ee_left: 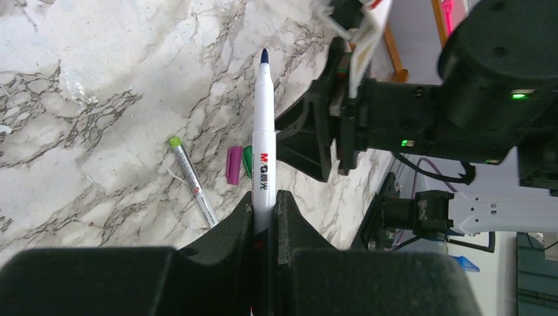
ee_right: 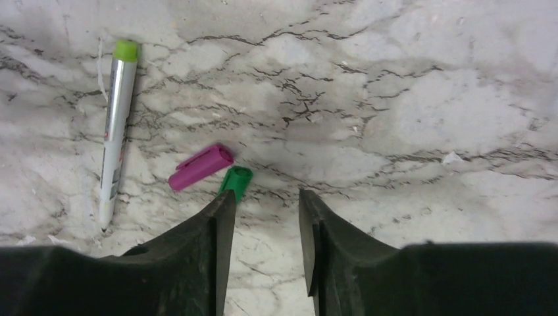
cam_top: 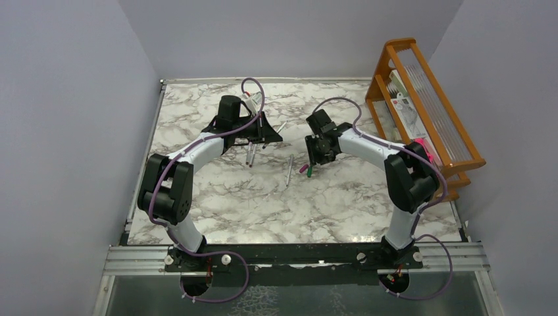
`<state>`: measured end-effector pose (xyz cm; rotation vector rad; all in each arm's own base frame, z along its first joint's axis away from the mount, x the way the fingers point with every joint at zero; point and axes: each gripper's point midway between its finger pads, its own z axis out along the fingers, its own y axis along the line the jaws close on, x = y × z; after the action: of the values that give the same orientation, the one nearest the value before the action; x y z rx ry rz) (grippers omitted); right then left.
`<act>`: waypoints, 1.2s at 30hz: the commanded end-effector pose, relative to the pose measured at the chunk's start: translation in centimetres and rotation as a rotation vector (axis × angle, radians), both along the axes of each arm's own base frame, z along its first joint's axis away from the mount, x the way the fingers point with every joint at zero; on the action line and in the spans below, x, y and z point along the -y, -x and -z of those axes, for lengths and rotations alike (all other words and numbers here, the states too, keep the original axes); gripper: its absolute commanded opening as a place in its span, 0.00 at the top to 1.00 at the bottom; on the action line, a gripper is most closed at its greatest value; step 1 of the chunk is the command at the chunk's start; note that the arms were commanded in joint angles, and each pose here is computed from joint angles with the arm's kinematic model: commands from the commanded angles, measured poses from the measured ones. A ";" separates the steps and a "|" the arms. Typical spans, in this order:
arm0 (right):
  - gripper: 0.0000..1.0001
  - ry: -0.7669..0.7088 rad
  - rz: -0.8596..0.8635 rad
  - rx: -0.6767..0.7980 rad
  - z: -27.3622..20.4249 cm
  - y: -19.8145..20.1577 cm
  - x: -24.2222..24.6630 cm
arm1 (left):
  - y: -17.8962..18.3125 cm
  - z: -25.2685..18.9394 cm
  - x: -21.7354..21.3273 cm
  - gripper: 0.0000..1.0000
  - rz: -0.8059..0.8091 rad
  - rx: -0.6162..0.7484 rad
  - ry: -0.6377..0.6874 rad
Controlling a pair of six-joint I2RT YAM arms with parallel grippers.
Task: Insert the pens into the pen caps
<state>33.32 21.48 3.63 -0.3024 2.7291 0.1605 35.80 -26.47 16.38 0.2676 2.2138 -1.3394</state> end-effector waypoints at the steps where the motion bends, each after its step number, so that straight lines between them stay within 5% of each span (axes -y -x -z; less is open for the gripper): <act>1: 0.54 -0.010 0.067 0.122 -3.5 -1.0 0.7 | 0.5 -0.6 -0.2 1.00 0.009 0.018 0.018; 20: 0.53 0.000 0.114 0.036 -0.9 1.3 -1.0 | 0.5 -0.3 -0.2 1.00 0.004 0.014 0.019; 36: 0.62 0.025 0.109 0.004 0.8 0.7 -1.5 | 0.5 -0.1 -0.3 1.00 0.007 0.011 0.007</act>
<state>31.77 22.87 2.71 -0.1734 2.7517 0.1215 35.31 -26.30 15.41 0.2466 2.2357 -1.3452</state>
